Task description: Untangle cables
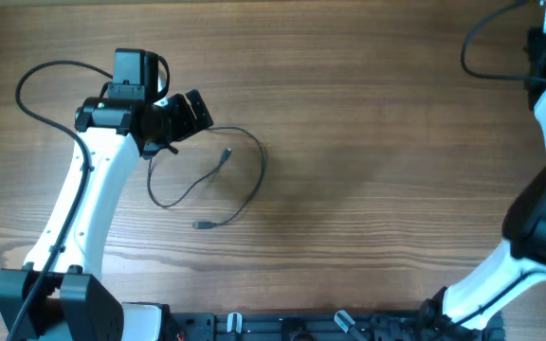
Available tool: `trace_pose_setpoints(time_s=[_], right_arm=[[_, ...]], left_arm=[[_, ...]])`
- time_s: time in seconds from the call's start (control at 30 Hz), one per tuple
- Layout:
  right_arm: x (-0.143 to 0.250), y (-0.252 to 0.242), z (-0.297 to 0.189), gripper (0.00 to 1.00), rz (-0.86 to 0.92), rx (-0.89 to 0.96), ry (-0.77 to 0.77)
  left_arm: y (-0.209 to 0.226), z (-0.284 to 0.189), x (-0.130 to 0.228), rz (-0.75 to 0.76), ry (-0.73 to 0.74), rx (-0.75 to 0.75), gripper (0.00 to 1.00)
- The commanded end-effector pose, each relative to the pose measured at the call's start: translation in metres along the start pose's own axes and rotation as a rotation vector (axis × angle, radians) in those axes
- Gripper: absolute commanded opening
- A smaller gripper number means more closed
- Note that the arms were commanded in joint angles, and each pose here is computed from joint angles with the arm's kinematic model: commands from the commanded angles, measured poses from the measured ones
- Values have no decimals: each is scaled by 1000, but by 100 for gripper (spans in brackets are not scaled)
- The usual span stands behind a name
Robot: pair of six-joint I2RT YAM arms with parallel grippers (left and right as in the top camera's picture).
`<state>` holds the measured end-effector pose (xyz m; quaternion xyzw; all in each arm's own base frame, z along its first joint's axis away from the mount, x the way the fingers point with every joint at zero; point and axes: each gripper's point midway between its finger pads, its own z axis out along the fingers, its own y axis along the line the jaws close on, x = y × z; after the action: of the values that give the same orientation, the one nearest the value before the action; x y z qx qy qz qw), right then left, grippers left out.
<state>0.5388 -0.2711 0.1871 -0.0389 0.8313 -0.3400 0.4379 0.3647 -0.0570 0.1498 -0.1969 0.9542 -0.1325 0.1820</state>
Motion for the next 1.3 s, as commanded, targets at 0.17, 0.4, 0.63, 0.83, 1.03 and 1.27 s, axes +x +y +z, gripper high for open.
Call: trace_pose_setpoints(time_s=[0.17, 0.4, 0.63, 0.83, 1.03, 1.27], right_arm=[[118, 12, 65, 6, 80, 12, 162], [93, -3, 35, 100, 286, -44, 200], [-18, 33, -107, 100, 629, -522, 142], [-48, 161, -241, 100, 825, -1141, 461], [-41, 290, -333, 100, 626, -1329, 685], [-20, 404, -407, 93, 664, -1221, 823]], left_arm=[[0, 3, 2, 3, 11, -3, 100], [1, 3, 2, 3, 11, -4, 100], [0, 3, 2, 3, 11, -3, 100], [1, 3, 2, 3, 11, -4, 100], [-4, 2, -17, 21, -72, 8, 100], [56, -41, -64, -129, -258, -84, 100]])
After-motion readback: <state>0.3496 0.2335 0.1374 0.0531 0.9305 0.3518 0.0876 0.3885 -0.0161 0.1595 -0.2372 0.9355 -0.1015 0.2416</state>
